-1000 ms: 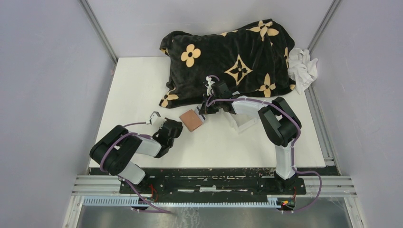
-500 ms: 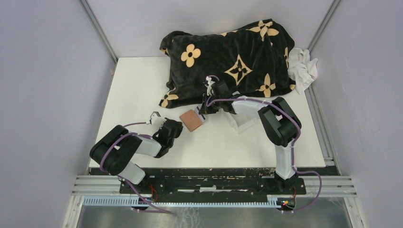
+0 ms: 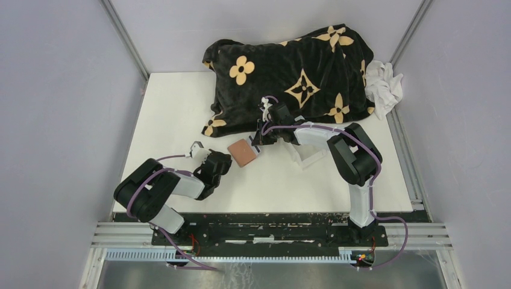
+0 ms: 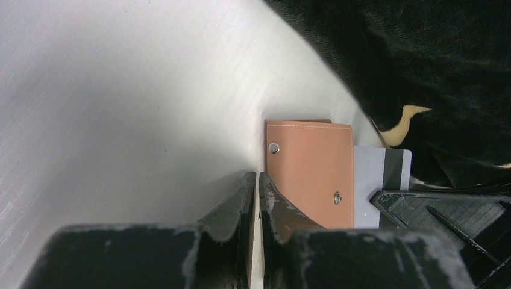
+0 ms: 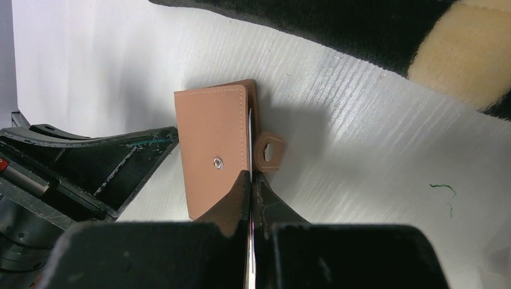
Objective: Put the credit cards into the card holder
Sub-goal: Open the card holder at the center of the board.
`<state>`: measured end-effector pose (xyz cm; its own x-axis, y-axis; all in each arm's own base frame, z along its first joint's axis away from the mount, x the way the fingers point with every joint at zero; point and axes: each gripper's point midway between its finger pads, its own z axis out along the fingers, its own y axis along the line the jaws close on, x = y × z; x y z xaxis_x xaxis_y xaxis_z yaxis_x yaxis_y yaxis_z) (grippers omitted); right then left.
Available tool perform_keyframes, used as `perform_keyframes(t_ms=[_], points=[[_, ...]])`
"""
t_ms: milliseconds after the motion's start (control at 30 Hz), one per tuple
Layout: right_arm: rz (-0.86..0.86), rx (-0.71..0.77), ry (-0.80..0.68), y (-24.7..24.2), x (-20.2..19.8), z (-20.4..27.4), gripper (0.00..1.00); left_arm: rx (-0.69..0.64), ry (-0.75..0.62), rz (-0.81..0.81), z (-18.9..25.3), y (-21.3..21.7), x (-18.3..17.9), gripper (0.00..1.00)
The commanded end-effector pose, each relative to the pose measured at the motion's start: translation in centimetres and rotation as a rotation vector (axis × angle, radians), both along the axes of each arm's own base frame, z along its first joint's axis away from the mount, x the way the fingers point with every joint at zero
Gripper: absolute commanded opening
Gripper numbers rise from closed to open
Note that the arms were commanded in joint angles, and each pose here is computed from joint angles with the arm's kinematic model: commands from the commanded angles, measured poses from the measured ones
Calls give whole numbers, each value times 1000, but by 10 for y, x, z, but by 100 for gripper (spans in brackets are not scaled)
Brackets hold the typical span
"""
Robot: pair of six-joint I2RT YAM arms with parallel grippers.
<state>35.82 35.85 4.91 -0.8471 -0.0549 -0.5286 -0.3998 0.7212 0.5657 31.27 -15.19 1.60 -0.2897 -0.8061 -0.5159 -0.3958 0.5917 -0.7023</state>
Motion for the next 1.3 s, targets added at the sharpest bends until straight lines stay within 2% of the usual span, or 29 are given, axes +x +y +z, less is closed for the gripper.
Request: perform_keyframes(t_ms=[0,533,1267], points=[[1,73,-57,7,6,30,1,62,118,-11,-31,12,-22,14],[-12,94,-76,9,6,45,1,57,113,-11,-28,15,-27,13],[27,129,-80,41,-12,55,1,45,121,-35,-29,17,-37,13]])
